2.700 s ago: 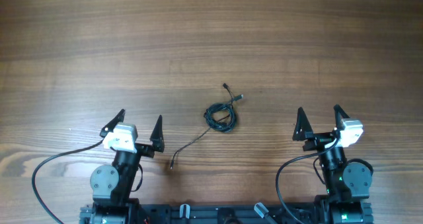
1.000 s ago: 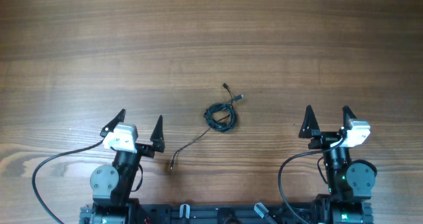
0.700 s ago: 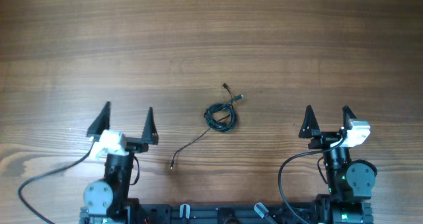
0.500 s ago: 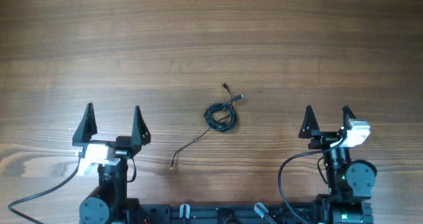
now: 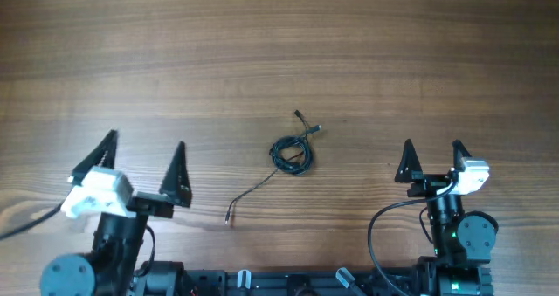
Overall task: Untangle cables
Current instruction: 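Raise the left arm and reach over the coiled black cable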
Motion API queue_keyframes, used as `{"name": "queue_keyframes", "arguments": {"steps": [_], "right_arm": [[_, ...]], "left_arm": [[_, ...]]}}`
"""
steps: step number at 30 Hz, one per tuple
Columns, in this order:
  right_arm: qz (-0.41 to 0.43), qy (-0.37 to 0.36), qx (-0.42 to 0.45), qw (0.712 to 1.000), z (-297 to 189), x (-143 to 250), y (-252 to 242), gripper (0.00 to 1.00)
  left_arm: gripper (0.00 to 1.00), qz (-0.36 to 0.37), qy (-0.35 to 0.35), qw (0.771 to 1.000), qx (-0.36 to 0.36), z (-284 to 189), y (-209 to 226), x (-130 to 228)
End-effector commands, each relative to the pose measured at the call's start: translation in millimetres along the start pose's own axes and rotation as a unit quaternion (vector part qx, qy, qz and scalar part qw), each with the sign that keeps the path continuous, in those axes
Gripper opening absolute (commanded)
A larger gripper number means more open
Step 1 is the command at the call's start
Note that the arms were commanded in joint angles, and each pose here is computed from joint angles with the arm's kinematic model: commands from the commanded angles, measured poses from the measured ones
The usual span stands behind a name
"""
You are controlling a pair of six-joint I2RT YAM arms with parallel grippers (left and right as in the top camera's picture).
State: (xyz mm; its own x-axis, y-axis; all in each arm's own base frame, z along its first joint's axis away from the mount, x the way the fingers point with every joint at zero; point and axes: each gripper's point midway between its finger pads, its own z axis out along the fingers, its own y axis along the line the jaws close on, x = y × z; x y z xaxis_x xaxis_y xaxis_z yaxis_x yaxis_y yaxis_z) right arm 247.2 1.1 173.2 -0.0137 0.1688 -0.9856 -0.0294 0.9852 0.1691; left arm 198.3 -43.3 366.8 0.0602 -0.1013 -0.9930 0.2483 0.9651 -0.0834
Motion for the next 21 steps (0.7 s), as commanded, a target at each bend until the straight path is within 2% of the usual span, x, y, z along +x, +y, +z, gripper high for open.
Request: {"name": "queue_keyframes", "arguments": {"steps": [1,3,5,11,12,16,18,21], "right_arm": [[-0.007,-0.008,0.003,1.0,-0.7,-3.2,-1.0,1.0],[-0.007,-0.008,0.003,1.0,-0.7,-3.3,-1.0,1.0],[-0.007,-0.008,0.003,1.0,-0.7,-3.3,-1.0,1.0],[-0.007,-0.008,0.003,1.0,-0.7,-3.3,-1.0,1.0],[-0.007,-0.008,0.003,1.0,-0.7,-3.3,-1.0,1.0],[-0.007,-0.008,0.003,1.0,-0.7,-3.3,-1.0,1.0],[-0.007,-0.008,0.003,1.0,-0.7,-3.3,-1.0,1.0],[-0.007,-0.008,0.003,1.0,-0.7,-3.2,-1.0,1.0]], "left_arm": [[1.0,-0.017,0.052,0.982,0.179,2.5,-58.0,12.8],[1.0,-0.03,0.08,0.965,0.248,0.1,-78.4,22.8],[1.0,-0.044,0.104,0.952,0.284,3.2,-87.4,31.5],[1.0,-0.078,0.17,0.943,0.275,32.2,-78.6,61.5],[1.0,-0.062,0.155,0.958,0.231,50.7,-62.5,59.2],[1.0,-0.075,0.183,0.956,0.218,62.4,-56.1,74.6],[1.0,-0.059,0.165,0.969,0.175,77.1,-40.1,69.9],[1.0,-0.053,0.158,0.976,0.142,91.5,-26.8,70.7]]}}
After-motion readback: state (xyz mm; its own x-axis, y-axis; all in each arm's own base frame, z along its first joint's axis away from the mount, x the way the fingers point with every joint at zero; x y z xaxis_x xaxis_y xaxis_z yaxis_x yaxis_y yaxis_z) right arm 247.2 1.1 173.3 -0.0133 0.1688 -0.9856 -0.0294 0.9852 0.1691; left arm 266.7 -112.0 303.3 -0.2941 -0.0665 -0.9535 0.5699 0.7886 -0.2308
